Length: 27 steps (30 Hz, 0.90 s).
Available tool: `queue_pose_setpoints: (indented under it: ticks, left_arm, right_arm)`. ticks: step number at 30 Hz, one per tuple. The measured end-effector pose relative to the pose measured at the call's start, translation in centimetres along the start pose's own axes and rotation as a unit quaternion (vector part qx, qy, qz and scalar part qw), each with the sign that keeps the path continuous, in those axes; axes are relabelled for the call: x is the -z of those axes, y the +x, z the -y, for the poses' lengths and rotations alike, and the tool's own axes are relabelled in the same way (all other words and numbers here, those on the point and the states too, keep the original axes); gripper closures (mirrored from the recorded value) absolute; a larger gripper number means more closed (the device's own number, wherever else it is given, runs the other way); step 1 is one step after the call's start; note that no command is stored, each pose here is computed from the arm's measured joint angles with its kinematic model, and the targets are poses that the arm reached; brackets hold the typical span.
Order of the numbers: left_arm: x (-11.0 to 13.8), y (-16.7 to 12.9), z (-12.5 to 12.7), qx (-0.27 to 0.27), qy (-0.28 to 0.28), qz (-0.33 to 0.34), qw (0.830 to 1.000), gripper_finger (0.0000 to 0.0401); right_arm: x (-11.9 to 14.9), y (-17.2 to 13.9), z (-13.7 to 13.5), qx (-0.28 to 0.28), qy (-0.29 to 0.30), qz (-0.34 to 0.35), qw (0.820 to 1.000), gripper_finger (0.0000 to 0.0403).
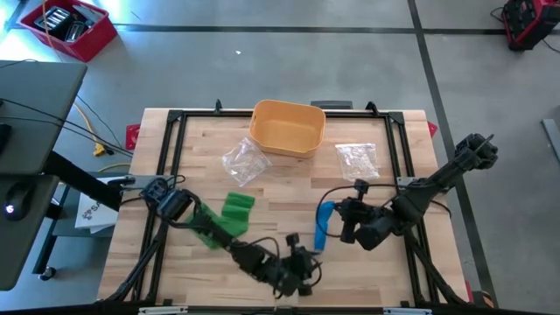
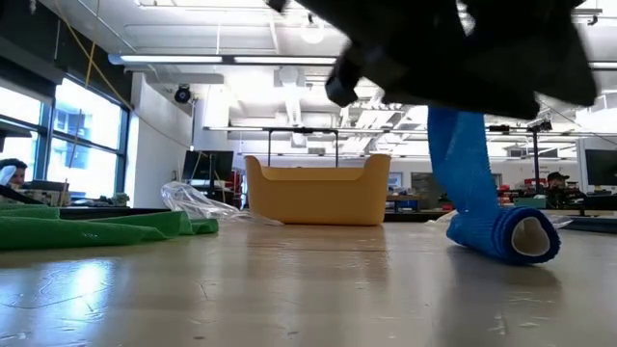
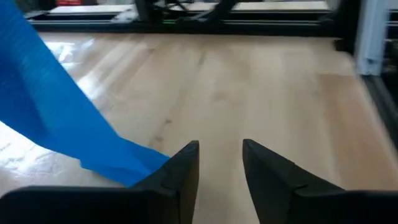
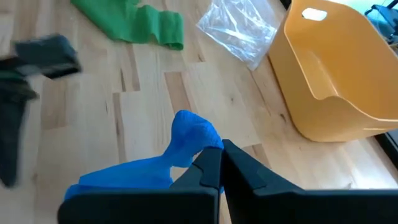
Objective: Roll bandage
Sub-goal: Roll the blue bandage
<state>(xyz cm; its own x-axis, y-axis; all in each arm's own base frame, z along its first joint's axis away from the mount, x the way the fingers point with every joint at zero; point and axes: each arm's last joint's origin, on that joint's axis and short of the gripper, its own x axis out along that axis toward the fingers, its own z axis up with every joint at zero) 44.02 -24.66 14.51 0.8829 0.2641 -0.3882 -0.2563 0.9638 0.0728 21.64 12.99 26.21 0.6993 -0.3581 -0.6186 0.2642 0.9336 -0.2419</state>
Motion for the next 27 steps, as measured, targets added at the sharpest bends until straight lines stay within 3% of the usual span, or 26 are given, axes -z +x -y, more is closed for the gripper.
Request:
queue_pose_setpoints:
  ticks: [8,11,16,20,27]
  left_arm:
    - [-1.1,3.4,-3.7,0.003,-0.030,-0.017,0.999,0.0308]
    - [-1.1,3.8,-4.4,-0.013,-0.069,-0.021,0.997,0.0315]
    - [0.1,4.3,-5.7,-0.043,-0.097,-0.083,0.991,0.0326]
    - [1.2,3.7,-5.9,-0.090,-0.093,-0.112,0.985,0.0334]
    - [1.8,3.0,-5.7,-0.101,-0.092,-0.136,0.981,0.0338]
  right_arm:
    - [-0.5,0.7,0.7,0.014,0.008,-0.002,1.000,0.0403]
    - [-0.6,0.9,1.0,0.018,0.012,-0.003,1.000,0.0403]
    - [-0.8,0.9,1.4,0.020,0.020,-0.002,1.000,0.0403]
    - [-0.8,0.7,1.4,0.003,0.024,-0.006,1.000,0.0403]
    - [-0.7,1.0,1.3,-0.007,0.019,-0.020,1.000,0.0403]
